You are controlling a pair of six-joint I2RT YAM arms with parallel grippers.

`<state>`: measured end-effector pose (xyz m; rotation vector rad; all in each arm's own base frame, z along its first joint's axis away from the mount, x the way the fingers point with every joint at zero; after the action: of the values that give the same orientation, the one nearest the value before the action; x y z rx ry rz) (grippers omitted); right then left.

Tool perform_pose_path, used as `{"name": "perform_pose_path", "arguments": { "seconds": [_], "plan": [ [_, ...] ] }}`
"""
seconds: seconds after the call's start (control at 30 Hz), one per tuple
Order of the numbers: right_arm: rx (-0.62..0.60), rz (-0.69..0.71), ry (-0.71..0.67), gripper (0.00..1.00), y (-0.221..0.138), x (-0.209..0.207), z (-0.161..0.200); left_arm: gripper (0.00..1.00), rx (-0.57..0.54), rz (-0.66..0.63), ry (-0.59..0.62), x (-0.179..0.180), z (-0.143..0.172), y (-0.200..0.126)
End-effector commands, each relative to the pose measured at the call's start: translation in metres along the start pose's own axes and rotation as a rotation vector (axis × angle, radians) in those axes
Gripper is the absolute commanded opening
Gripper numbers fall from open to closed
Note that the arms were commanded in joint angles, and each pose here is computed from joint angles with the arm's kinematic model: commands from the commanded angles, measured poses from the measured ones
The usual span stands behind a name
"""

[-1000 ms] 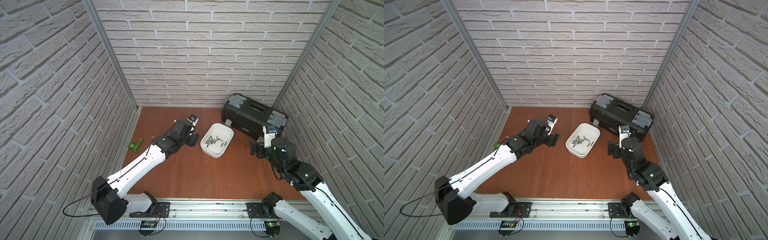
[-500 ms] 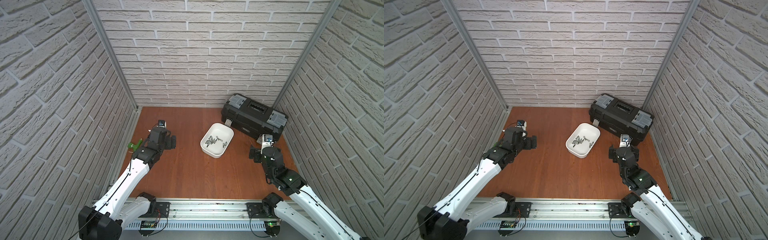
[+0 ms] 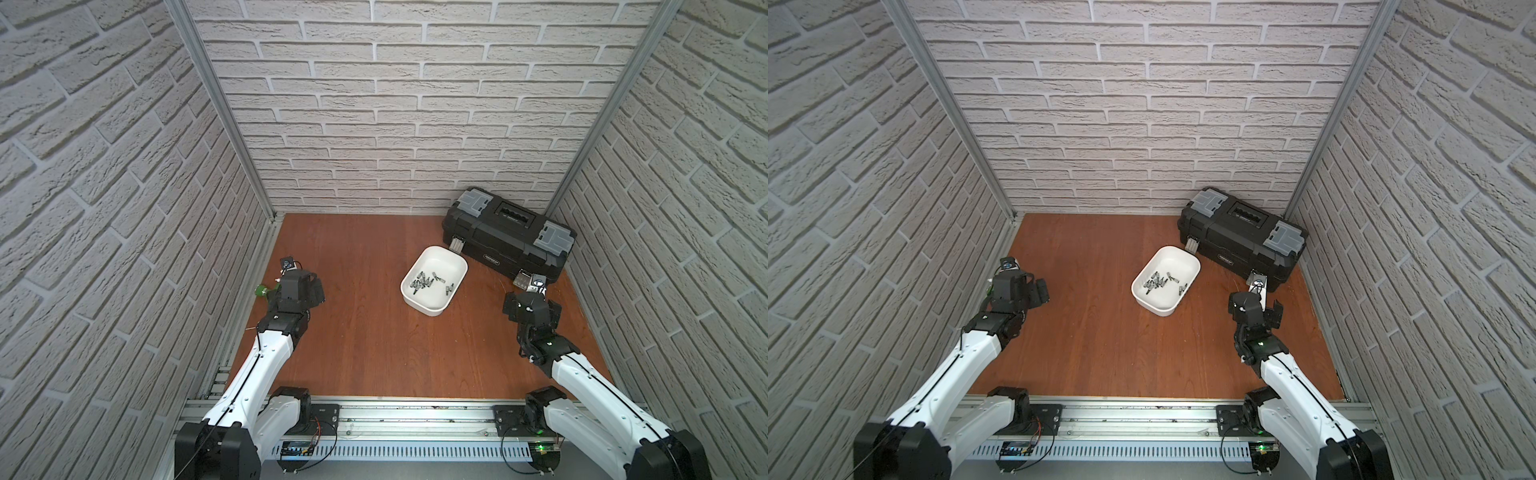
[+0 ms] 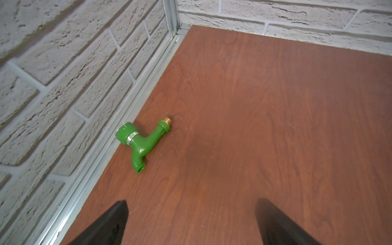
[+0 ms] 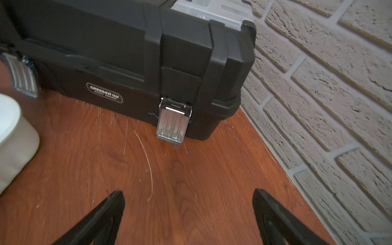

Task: Put the bit on the desktop into the storage box
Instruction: Reset both arms

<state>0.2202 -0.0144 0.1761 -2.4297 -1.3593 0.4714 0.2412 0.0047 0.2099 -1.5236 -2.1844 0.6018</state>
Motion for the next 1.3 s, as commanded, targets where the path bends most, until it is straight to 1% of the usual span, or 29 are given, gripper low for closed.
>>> {"name": "perform_pose_path", "arguments": {
  "seconds": [0.0,0.07,0.13,0.17,0.23,0.33,0.47,0.6,0.73,0.77,0.87,1.1,1.27],
  "plan": [
    [-0.087,-0.046,0.068,0.99,0.015,0.005,-0.008,0.99,-0.120,-0.032,-0.026,0.004,-0.011,0.000],
    [-0.092,-0.059,0.059,0.99,0.027,0.008,-0.001,0.98,-0.138,-0.060,-0.021,0.006,-0.009,0.002],
    [-0.109,-0.096,0.021,0.98,0.035,0.015,0.004,0.98,-0.161,-0.073,-0.009,0.007,-0.007,0.004],
    [-0.103,-0.113,0.002,0.98,0.038,0.019,0.003,0.98,-0.171,-0.074,-0.002,0.007,-0.006,0.004],
    [-0.130,-0.193,-0.020,1.00,0.043,0.030,-0.001,0.98,-0.189,-0.089,0.001,0.008,-0.004,0.005],
    [-0.164,-0.239,-0.033,1.00,0.051,0.040,-0.005,0.99,-0.202,-0.113,0.012,0.010,-0.002,0.007],
    [-0.183,-0.295,-0.097,0.99,0.059,0.052,-0.007,0.98,-0.202,-0.112,0.049,0.009,-0.002,0.009],
    [-0.198,-0.324,-0.117,1.00,0.069,0.059,0.007,0.98,-0.217,-0.122,0.069,0.008,0.001,0.012],
    [-0.177,-0.334,-0.113,0.99,0.078,0.061,0.010,0.98,-0.246,-0.123,0.079,0.008,0.004,0.014],
    [-0.148,-0.338,-0.110,0.99,0.079,0.060,0.010,0.98,-0.250,-0.124,0.086,0.008,0.005,0.016],
    [-0.112,-0.354,-0.079,0.98,0.086,0.055,0.006,0.98,-0.259,-0.124,0.113,0.006,0.007,0.020],
    [-0.110,-0.363,-0.070,0.99,0.088,0.054,0.007,0.98,-0.293,-0.102,0.199,-0.005,0.015,0.043],
    [-0.110,-0.362,-0.069,0.99,0.088,0.053,0.006,0.98,-0.334,-0.060,0.227,-0.015,0.022,0.061]
  ]
}}
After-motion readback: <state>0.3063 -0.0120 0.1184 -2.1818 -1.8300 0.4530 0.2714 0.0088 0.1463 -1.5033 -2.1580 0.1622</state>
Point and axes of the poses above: each gripper's point midway between its finger pads, its own y axis out along the fingers, its own x axis along the line the jaws close on, z = x × y, the point moved 9 cm from there along -y, back along the fingers, and after that the axes turned 2 degrees about y, right-handed, at the moved point
